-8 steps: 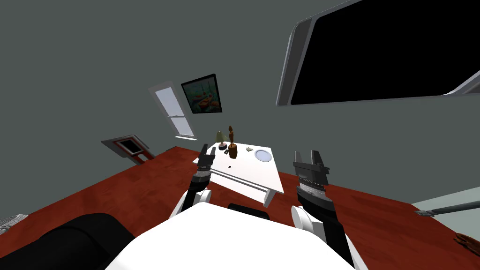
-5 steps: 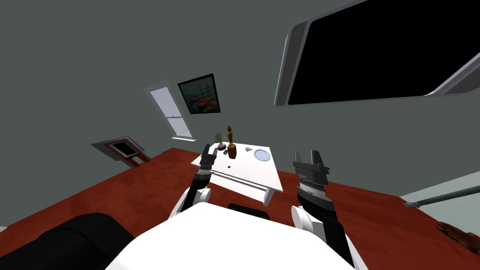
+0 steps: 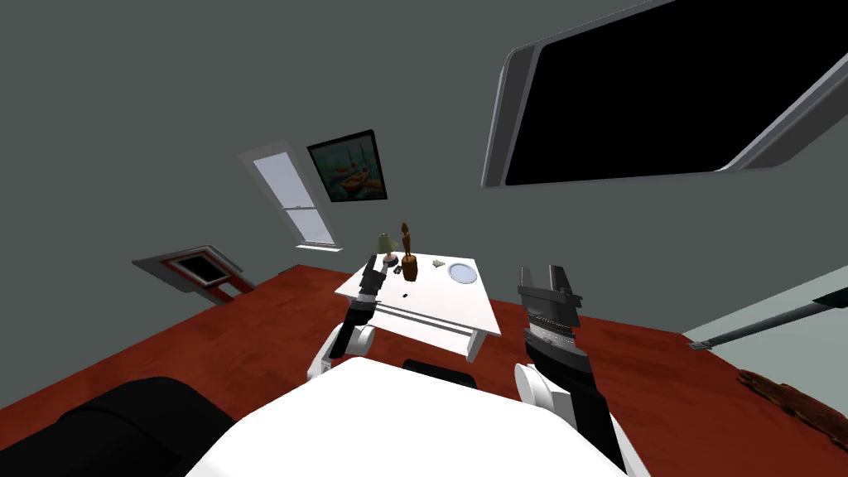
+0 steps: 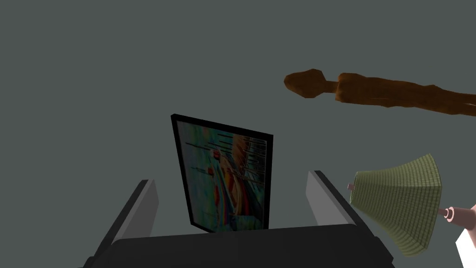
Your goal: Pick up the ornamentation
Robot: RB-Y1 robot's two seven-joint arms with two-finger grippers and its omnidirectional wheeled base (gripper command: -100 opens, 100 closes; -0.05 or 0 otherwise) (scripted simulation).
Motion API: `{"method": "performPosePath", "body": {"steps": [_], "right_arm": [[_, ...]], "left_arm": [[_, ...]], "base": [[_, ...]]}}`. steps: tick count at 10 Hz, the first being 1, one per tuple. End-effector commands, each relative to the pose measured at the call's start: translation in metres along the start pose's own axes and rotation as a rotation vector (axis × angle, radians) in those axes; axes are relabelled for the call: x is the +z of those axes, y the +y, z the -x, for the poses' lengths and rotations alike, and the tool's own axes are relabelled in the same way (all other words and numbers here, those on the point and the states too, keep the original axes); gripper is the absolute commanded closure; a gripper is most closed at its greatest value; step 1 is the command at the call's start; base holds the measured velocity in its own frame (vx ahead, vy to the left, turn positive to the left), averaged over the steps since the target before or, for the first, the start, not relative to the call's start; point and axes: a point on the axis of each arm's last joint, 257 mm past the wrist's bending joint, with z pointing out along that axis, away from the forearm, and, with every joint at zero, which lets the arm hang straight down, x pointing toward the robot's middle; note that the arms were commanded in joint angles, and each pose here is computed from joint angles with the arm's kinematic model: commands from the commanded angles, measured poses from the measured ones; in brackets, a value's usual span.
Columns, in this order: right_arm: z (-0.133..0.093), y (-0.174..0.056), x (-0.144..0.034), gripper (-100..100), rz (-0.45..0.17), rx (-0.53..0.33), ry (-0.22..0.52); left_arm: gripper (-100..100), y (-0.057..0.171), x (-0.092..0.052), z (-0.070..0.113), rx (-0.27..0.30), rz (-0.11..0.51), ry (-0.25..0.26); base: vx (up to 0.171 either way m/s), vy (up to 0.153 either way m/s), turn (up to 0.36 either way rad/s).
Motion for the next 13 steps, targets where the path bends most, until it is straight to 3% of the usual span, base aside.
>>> {"method": "performPosePath", "body": {"steps": [1, 4, 6, 9, 11, 12, 13], "right_arm": [[0.0, 0.0, 0.0, 0, 0.0, 0.0, 0.0], [0.0, 0.0, 0.0, 0, 0.0, 0.0, 0.0], [0.0, 0.0, 0.0, 0, 0.0, 0.0, 0.0], [0.0, 0.0, 0.0, 0, 0.0, 0.0, 0.0], [0.0, 0.0, 0.0, 0, 0.0, 0.0, 0.0], [0.0, 0.0, 0.0, 0, 0.0, 0.0, 0.0], [0.0, 0.0, 0.0, 0, 0.0, 0.0, 0.0]], "left_arm": [[-100, 0.021, 0.005, 0.006, -0.032, 0.046, -0.008], [-100, 0.04, 0.009, 0.012, -0.062, 0.085, -0.019], [-100, 0.07, 0.02, 0.025, -0.129, 0.148, -0.045], [-100, 0.098, 0.02, 0.035, -0.164, 0.211, -0.072], [-100, 0.126, 0.031, 0.048, -0.238, 0.271, -0.113], [-100, 0.139, 0.024, 0.051, -0.238, 0.303, -0.125], [-100, 0.149, 0.032, 0.056, -0.276, 0.327, -0.146]], "base": [[0.005, 0.059, -0.064], [-0.001, 0.056, -0.068], [-0.01, 0.099, -0.142], [-0.011, 0.082, -0.063], [-0.035, 0.104, -0.15], [-0.038, 0.093, -0.071], [-0.026, 0.083, -0.123]]}}
